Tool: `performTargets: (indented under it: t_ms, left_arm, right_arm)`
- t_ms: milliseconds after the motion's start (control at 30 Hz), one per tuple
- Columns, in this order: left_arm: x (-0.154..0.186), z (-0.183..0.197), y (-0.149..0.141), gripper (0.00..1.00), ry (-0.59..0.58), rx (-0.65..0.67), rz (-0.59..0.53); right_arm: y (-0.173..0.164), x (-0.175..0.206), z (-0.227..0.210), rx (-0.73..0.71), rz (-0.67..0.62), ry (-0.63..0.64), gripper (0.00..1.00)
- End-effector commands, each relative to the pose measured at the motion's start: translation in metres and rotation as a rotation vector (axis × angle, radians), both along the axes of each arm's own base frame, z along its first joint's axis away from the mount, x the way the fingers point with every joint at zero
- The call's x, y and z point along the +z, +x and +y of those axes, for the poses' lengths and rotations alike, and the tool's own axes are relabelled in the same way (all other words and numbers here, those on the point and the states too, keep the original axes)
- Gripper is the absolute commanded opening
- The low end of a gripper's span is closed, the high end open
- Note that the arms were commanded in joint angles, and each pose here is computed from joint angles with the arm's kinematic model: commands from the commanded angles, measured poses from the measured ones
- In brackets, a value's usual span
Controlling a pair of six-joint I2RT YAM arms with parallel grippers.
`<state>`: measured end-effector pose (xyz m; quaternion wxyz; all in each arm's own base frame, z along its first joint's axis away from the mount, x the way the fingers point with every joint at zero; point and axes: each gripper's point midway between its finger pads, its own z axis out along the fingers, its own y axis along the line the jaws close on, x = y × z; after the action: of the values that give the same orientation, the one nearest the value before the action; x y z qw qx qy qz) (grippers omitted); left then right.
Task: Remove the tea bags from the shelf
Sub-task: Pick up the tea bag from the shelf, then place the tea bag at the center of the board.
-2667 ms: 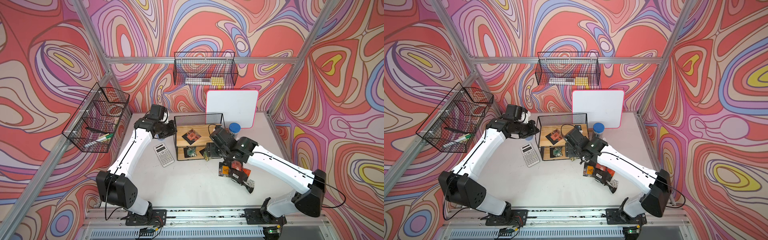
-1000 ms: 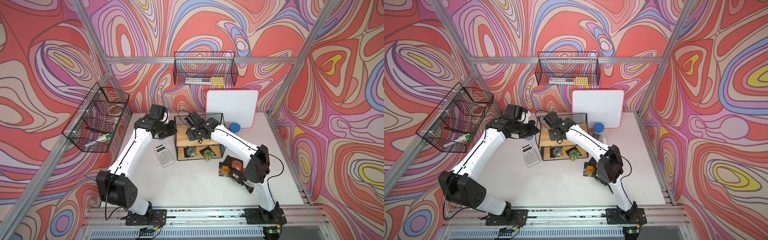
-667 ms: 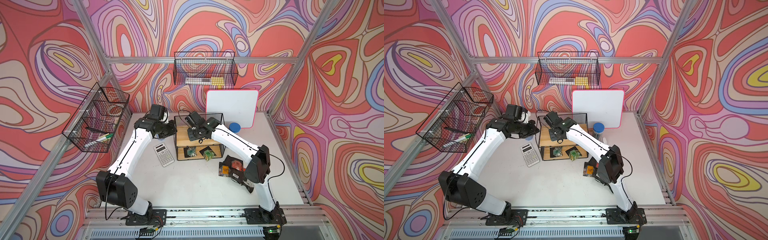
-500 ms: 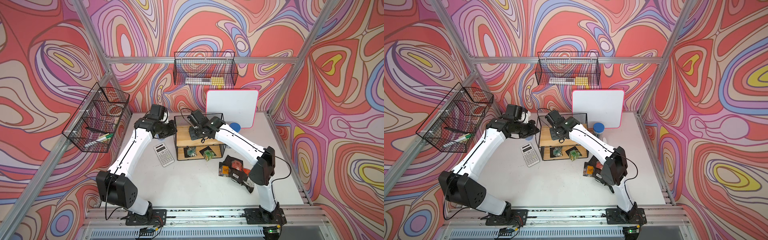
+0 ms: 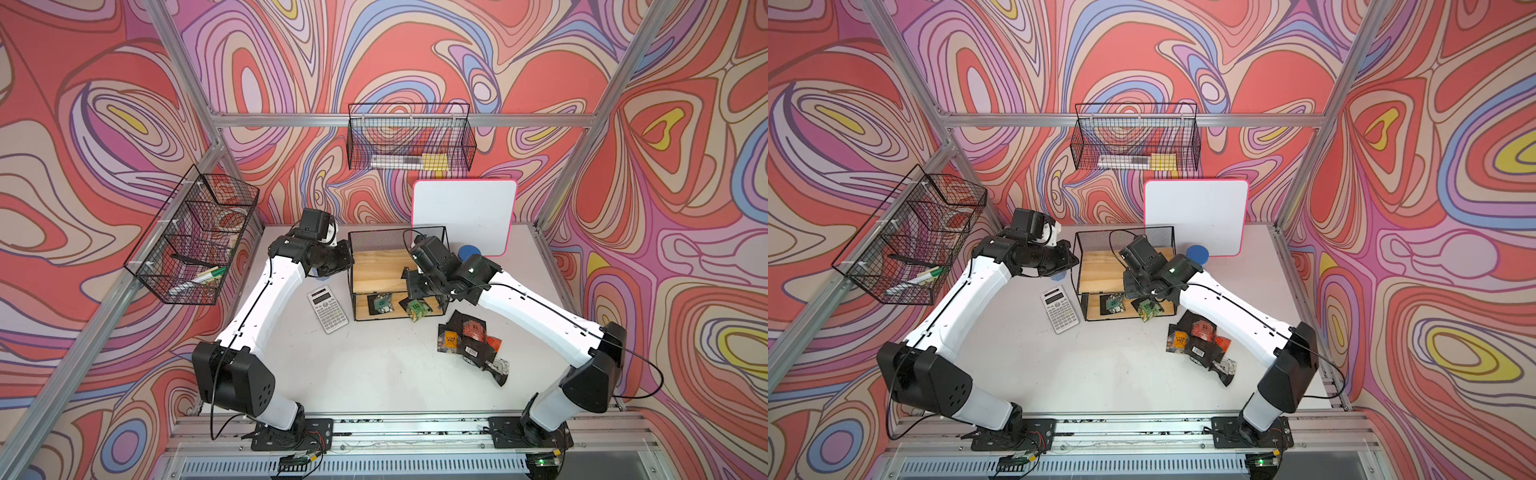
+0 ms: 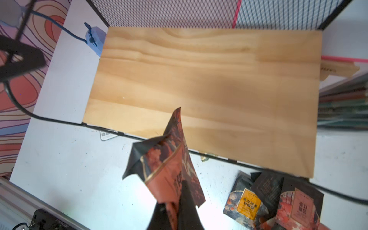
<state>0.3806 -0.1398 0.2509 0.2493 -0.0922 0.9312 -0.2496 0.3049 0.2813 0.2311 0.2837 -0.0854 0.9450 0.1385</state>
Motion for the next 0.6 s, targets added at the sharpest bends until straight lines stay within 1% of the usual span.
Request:
performTargets:
  t_ms: [0,67,300,467,567]
  left_arm:
    - [0.009,0.000,0.004,0.00,-0.020,0.017,-0.022]
    - [0.009,0.000,0.004,0.00,-0.020,0.017,-0.024]
    - [0.010,0.000,0.004,0.00,-0.023,0.017,-0.024]
    - [0.010,0.000,0.003,0.00,-0.022,0.016,-0.026]
    - [0.010,0.000,0.002,0.00,-0.022,0.016,-0.025]
  right_arm:
    - [-0.018,-0.016,-0.017,-0.080,0.056,0.023,0.00]
    - [-0.031,-0.031,-0.034,-0.136,0.092,0.017,0.00]
    - [-0.075,-0.087,-0.107,-0.418,0.224,-0.040,0.00]
    - [-0.088,-0.117,-0.151,-0.610,0.321,-0.042,0.00]
    - [-0.089,-0.132,-0.172,-0.687,0.355,-0.047,0.00]
